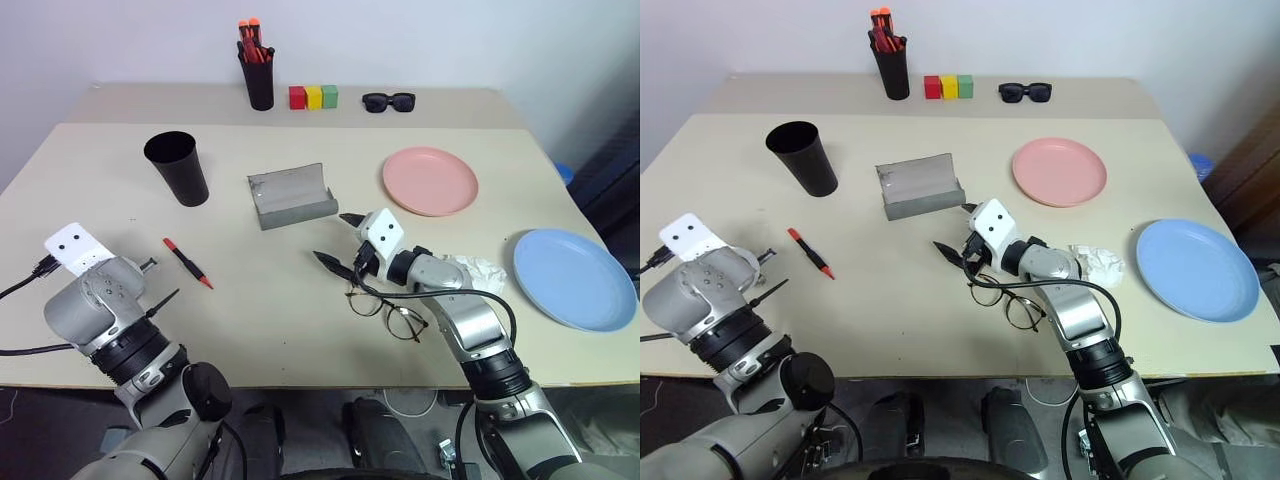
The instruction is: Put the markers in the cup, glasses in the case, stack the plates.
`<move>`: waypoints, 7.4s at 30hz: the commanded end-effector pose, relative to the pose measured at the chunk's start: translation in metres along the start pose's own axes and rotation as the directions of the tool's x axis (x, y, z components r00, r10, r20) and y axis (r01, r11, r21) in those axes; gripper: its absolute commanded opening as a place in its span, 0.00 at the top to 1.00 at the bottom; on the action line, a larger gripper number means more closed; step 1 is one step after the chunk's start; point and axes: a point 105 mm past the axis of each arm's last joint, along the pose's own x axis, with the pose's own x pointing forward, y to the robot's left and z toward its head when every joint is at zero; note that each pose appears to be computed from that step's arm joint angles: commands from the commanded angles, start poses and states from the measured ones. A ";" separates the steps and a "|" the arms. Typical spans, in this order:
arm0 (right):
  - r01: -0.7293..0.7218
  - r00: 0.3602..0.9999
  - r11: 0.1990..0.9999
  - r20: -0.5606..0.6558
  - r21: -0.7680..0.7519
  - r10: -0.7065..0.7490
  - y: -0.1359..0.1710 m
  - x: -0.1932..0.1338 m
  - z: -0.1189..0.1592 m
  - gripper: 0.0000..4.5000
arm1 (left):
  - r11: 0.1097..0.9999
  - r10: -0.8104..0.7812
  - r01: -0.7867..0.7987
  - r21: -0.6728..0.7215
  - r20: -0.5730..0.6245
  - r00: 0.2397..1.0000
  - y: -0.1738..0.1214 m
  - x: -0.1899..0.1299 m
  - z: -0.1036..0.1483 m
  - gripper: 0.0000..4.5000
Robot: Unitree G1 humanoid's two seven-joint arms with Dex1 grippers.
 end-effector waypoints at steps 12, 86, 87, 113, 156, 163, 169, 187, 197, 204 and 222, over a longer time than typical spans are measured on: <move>-0.114 0.975 0.991 0.185 -0.071 0.125 0.014 0.000 0.045 0.00 | 0.992 -0.129 0.106 0.074 0.636 0.761 -0.019 -0.050 0.120 0.99; -0.020 0.991 0.989 0.129 -0.148 0.039 -0.016 -0.007 0.047 0.00 | 0.875 -0.479 0.298 0.380 0.600 0.641 -0.077 -0.071 0.104 0.57; -0.087 0.989 0.985 0.104 -0.147 0.103 -0.010 -0.011 0.044 0.00 | 0.891 -0.444 0.281 0.356 0.561 0.699 -0.073 -0.066 0.092 0.46; -0.268 0.962 0.951 0.011 -0.152 0.273 0.020 -0.023 0.029 0.00 | 0.944 -0.239 0.216 0.251 0.065 0.969 -0.085 -0.034 -0.012 0.99; 0.197 0.936 0.972 0.270 0.130 -0.226 -0.004 0.034 0.052 0.00 | 0.830 -0.556 0.270 0.488 0.767 0.321 -0.193 -0.070 0.135 0.99; 0.182 0.939 0.975 0.271 0.128 -0.211 -0.002 0.036 0.052 0.00 | 0.840 -0.539 0.281 0.464 0.774 0.332 -0.189 -0.067 0.135 0.80; 0.177 0.940 0.976 0.272 0.127 -0.206 -0.002 0.036 0.052 0.00 | 0.849 -0.524 0.268 0.455 0.784 0.332 -0.187 -0.067 0.135 0.51; 0.110 0.993 0.978 0.055 -0.176 -0.101 -0.067 -0.052 0.047 0.00 | 0.041 -0.995 0.527 0.849 -0.015 0.102 -0.266 -0.118 0.019 0.01; 0.102 0.987 0.981 -0.103 -0.167 -0.120 -0.065 -0.117 0.033 0.00 | -0.281 -0.876 0.633 0.721 -0.463 0.138 -0.255 -0.090 -0.047 0.01; 0.151 0.973 0.976 -0.149 -0.154 -0.174 -0.056 -0.141 0.023 0.00 | -0.411 -0.784 0.608 0.679 -0.604 0.145 -0.242 -0.081 -0.058 0.01; 0.160 0.966 0.979 -0.184 -0.125 -0.182 -0.042 -0.142 0.008 0.00 | -0.669 -0.666 0.443 0.596 -0.746 -0.002 -0.211 -0.090 -0.070 0.99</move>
